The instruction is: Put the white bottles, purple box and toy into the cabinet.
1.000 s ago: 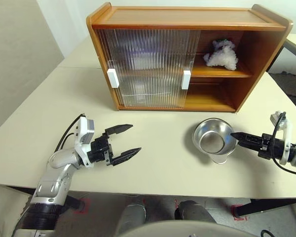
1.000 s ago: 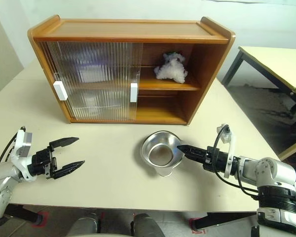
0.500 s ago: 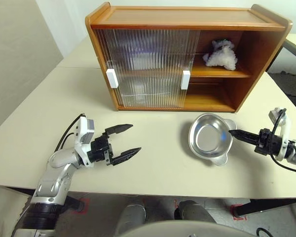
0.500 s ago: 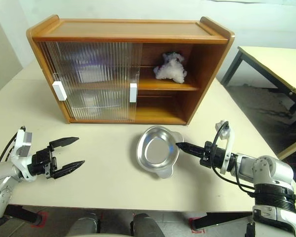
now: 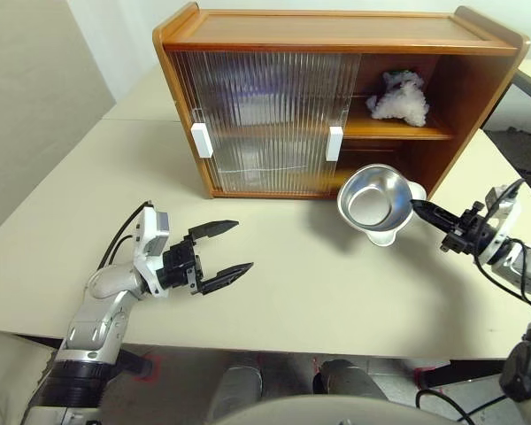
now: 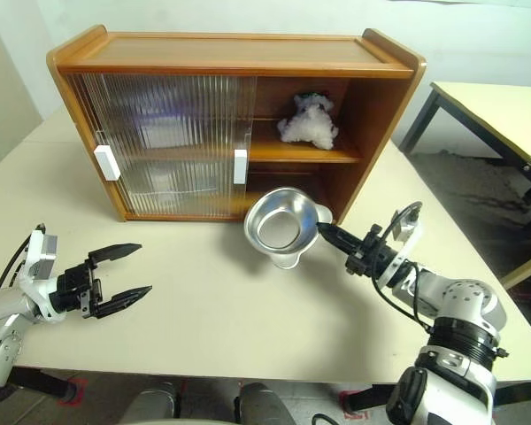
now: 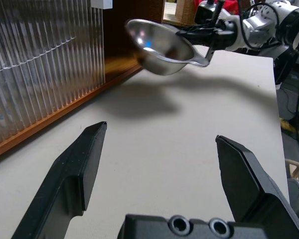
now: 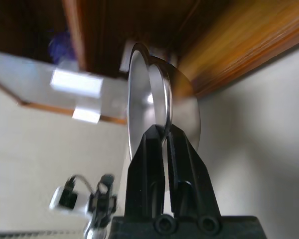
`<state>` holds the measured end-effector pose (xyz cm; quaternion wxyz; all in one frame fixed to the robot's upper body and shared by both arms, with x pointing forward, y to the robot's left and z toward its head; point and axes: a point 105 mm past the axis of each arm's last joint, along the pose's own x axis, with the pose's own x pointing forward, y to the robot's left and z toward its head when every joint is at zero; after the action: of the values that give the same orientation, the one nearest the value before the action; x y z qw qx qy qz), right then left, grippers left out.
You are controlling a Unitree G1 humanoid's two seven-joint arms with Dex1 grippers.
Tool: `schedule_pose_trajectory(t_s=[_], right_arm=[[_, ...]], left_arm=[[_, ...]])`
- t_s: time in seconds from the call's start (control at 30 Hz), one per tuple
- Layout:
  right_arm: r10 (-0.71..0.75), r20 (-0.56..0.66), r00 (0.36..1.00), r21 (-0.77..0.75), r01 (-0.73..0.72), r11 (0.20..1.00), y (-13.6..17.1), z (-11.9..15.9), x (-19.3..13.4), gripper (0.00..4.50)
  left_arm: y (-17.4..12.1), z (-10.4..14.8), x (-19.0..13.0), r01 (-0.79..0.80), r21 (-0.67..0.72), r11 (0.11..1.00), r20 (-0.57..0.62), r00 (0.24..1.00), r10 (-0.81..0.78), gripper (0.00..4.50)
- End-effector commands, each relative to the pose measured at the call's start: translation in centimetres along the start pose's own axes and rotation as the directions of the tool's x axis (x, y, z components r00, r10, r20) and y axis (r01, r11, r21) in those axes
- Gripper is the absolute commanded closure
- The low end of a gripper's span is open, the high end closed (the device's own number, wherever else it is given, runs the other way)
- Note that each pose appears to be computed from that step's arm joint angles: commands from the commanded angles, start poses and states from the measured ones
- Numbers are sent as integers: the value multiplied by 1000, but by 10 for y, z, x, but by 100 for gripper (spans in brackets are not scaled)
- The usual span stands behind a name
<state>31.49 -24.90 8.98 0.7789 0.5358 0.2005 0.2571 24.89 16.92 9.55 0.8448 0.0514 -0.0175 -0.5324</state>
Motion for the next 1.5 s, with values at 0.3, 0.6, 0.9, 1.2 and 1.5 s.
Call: schedule_pose_trajectory(t_s=[0.3,0.6,0.9,1.2,1.5], right_arm=[[-68,246,967,45,58,997,-8,24,28,448],[-151,371,916,86,128,988,-22,41,48,448],[-200,374,906,90,179,980,-32,31,74,448],[-194,447,873,84,175,981,-29,42,81,369],[-209,421,882,-5,233,972,-33,41,65,37]], left_arm=[[-1,-3,-3,-10,3,1000,-12,1000,10,0],[1,-1,0,-16,10,1000,-6,1000,16,0],[2,1,-1,-21,14,1000,-9,1000,21,0],[-2,1,0,-18,3,1000,-7,1000,18,0],[-2,1,1,-19,3,1000,-5,1000,19,0]])
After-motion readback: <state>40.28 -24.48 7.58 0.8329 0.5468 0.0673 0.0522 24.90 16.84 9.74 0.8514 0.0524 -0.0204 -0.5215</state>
